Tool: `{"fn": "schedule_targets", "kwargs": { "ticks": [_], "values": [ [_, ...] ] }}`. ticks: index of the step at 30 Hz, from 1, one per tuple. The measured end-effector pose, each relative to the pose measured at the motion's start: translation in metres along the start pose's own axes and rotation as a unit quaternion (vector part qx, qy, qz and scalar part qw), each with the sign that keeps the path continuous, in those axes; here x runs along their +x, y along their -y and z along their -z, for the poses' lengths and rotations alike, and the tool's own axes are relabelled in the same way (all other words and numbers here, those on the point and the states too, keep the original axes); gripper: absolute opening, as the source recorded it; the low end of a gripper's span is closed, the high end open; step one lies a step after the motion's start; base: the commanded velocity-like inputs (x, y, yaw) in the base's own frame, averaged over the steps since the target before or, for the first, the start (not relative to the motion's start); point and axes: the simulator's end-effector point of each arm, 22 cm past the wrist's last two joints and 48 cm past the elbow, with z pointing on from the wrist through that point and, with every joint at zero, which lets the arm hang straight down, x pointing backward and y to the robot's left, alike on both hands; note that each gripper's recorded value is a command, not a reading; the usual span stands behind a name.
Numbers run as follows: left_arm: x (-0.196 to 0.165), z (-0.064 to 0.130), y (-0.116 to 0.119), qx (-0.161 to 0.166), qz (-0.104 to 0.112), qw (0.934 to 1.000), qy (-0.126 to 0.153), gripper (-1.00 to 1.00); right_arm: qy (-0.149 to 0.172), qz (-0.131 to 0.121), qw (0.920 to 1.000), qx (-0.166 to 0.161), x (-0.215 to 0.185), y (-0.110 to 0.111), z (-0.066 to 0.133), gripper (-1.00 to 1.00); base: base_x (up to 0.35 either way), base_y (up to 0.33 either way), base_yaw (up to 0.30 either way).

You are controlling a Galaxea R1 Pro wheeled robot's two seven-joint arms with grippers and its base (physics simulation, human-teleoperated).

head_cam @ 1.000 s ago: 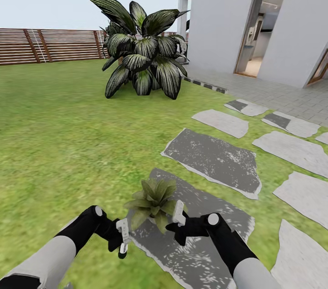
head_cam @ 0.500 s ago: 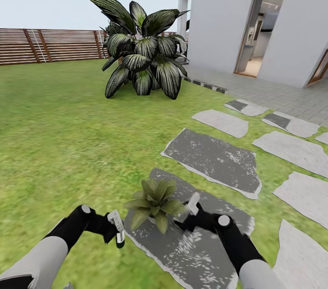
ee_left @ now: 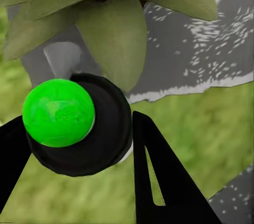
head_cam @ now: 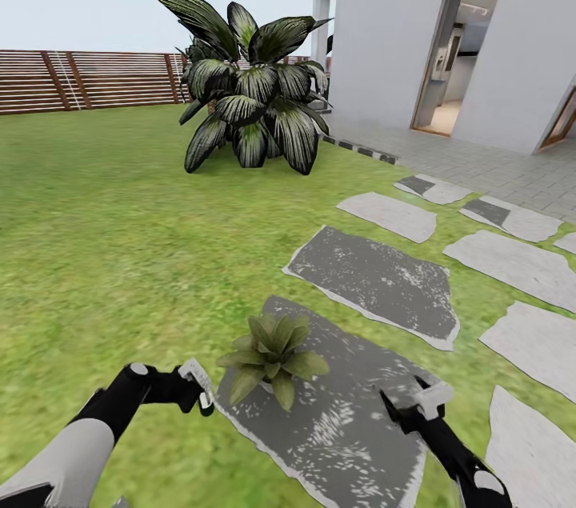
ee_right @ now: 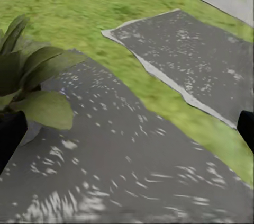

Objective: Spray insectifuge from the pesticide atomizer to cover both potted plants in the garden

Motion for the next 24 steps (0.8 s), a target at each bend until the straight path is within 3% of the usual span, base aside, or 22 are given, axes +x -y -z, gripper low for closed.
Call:
{"fn": "schedule_targets", "kwargs": {
  "ticks": [4, 6, 7, 10, 13, 18, 20, 24],
  "values": [
    [0.008, 0.004, -0.007, -0.008, 0.042, 0.999, -0.014, -1.0, -0.022, -0.01, 0.9992, 0.033, 0.032, 0.021, 0.032, 1.0, 0.0, 0.0, 0.0],
    [0.009, 0.005, -0.008, -0.009, 0.05, 0.9985, -0.018, -1.0, -0.03, -0.01, 0.9984, 0.046, 0.04, 0.035, 0.042, 1.0, 0.0, 0.0, 0.0],
    [0.009, 0.005, -0.008, -0.009, 0.054, 0.9983, -0.02, -1.0, -0.036, -0.02, 0.9966, 0.071, 0.048, 0.053, 0.054, 1.0, 0.0, 0.0, 0.0],
    [0.009, 0.006, -0.01, -0.011, 0.061, 0.9978, -0.025, -1.0, -0.04, -0.03, 0.9947, 0.09, 0.055, 0.064, 0.062, 1.0, 0.0, 0.0, 0.0],
    [0.028, 0.008, -0.004, -0.007, 0.12, 0.9897, -0.078, -1.0, -0.042, -0.041, 0.993, 0.103, 0.06, 0.067, 0.067, 1.0, 0.0, 0.0, 0.0],
    [0.035, 0.013, 0.003, -0.004, 0.189, 0.9728, -0.134, -1.0, -0.057, -0.076, 0.9901, 0.103, 0.081, 0.053, 0.074, 1.0, 0.0, 0.0, 0.0],
    [0.034, 0.014, 0.004, -0.006, 0.194, 0.9694, -0.15, -1.0, -0.059, -0.079, 0.9898, 0.103, 0.083, 0.052, 0.074, 1.0, 0.0, 0.0, 0.0],
    [0.035, 0.016, 0.008, -0.011, 0.18, 0.9646, -0.192, -1.0, -0.06, -0.08, 0.9895, 0.105, 0.085, 0.053, 0.076, 1.0, 0.0, 0.0, 0.0]
  ]
}}
